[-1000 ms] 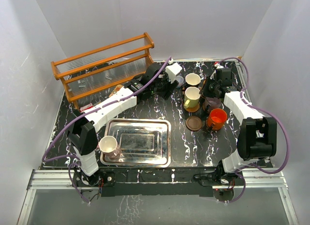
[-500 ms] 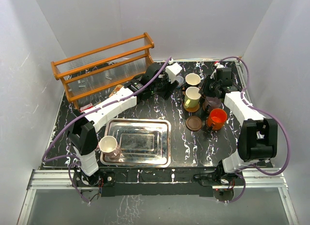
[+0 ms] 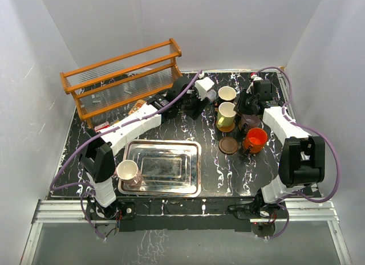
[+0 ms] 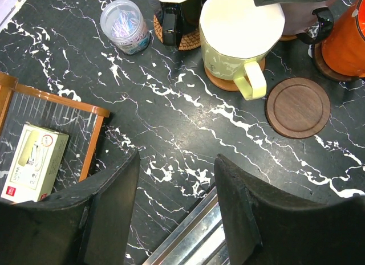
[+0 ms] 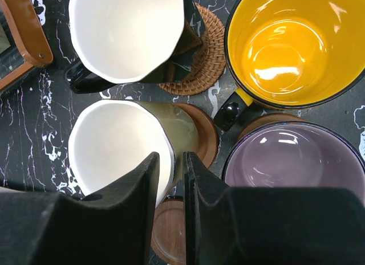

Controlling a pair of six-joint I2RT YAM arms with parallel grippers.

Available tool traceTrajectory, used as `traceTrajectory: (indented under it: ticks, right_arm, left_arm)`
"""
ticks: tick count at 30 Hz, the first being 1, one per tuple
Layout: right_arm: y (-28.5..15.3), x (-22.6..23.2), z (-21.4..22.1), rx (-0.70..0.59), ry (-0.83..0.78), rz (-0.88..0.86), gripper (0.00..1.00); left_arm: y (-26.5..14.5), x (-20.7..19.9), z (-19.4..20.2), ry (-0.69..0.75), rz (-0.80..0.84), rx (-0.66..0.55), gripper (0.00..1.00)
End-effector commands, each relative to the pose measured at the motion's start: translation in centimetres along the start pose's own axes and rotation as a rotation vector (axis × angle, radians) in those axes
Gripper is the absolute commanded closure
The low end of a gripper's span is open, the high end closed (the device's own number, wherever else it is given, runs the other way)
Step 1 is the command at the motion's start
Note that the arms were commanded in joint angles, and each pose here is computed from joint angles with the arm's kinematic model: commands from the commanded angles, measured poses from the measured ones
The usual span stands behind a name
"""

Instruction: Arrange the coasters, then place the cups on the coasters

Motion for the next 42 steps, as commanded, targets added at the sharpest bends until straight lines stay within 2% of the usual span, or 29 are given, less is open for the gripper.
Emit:
traceTrajectory:
  ticks: [1,23,27,31,36,40,42]
  right_arm:
    - [-1.3,0.3,-2.3,-0.082,-0.016,-0.002,0.8]
    - [-2.3,0.5,-1.2,-0.082,-0.032,-0.013,0.82]
    - [-2.7,0.4,-1.5,-0.104,-0.062,-0.003,0.8]
    - [-4.1,0.5,-2.5,-0.155,-0.122,-0.003,0.73]
    - [-6.5,1.5,-4.0,-0.249,-0.237,-0.058,0.63]
    - [-7.7,2.6,-4.6,-0.278,-0.329,-0.137,0.54]
    - [-8.2,3.1,-4.5,-0.282,-0.393,-0.191,0.45]
  left_arm:
    - [-1.6,-0.1,-1.4,0.013,0.006,-0.051,0.46]
    - [-1.4,0.1,-1.2,0.023,-0.001,-0.044,0.45]
    - [-1.7,0.6,-1.2,0.076,-0.022,-0.034,0.45]
    - [-2.6,1.5,-0.2,0.19,-0.06,0.055,0.42]
    - [-5.5,2.6,3.9,0.31,-0.056,0.262,0.41]
    - [-9.1,3.3,7.6,0.337,-0.003,0.387,0.39]
    - [-11.3,3.9,8.8,0.315,0.013,0.43,0.38]
Point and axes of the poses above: each gripper's point midway between its finger pads, its own y axis out along the fingers, its own x axis along the line the jaws close on, z = x × y, the point moved 5 cm from there along -y, back along the fingers, and after that the axes turned 12 degrees about -y, right-handed, at the moved point
